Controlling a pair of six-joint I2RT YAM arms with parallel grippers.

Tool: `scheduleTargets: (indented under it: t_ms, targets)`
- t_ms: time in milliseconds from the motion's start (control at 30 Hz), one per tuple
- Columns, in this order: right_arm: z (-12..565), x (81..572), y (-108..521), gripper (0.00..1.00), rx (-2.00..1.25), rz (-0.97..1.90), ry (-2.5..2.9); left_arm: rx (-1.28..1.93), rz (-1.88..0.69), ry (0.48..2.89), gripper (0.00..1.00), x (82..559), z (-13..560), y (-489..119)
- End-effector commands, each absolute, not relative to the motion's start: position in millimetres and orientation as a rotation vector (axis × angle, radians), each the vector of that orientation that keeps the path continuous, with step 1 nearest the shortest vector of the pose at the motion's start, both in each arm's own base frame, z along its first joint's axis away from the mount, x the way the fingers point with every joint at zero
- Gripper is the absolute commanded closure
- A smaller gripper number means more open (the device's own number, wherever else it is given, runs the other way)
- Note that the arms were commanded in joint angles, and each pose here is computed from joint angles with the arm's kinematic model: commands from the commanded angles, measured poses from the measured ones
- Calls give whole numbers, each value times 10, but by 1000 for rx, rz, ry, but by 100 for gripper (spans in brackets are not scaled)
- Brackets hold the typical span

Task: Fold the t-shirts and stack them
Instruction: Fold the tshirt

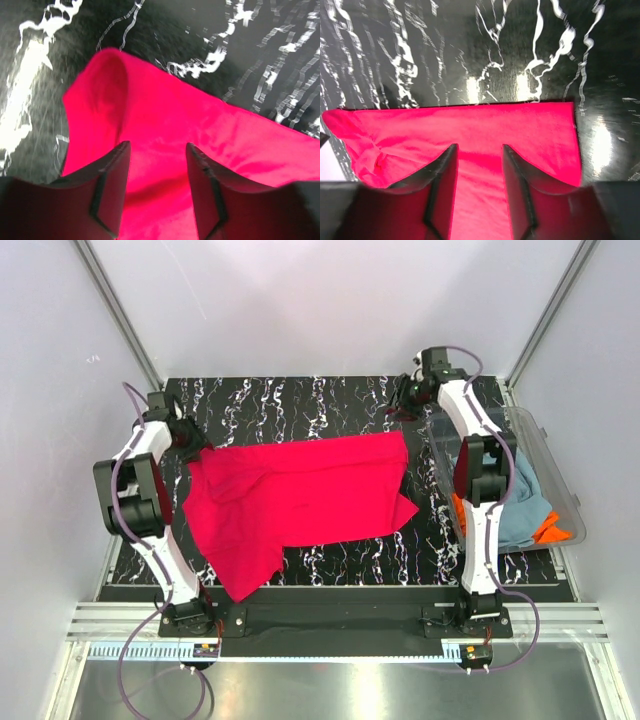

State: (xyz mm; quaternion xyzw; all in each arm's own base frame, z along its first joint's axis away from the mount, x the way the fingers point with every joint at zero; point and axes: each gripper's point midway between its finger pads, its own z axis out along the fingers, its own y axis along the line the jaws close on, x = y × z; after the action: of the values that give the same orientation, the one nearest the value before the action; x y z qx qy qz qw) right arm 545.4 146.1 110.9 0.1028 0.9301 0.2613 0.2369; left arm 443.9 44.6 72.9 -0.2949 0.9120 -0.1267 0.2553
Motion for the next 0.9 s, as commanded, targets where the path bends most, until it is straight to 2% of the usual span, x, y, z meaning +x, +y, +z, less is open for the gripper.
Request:
scheduleTargets:
  t_ms: [0,167,333,567,867]
  targets:
    - [1128,5489,1600,57,276,788,2550,-728,-335,2421,52,4673,929,569]
    - [996,5463,1585,61,292,775,2581,-762,-313,2444,49,4707,788,616]
    - [786,5398,1555,68,319,751,2628,-773,-300,2487,51,4729,577,656]
    - [453,5391,1457,70,383,641,2678,-855,-301,2515,53,4789,265,830]
    - [78,5639,1338,70,493,510,2672,-849,-377,2435,53,5321,279,989]
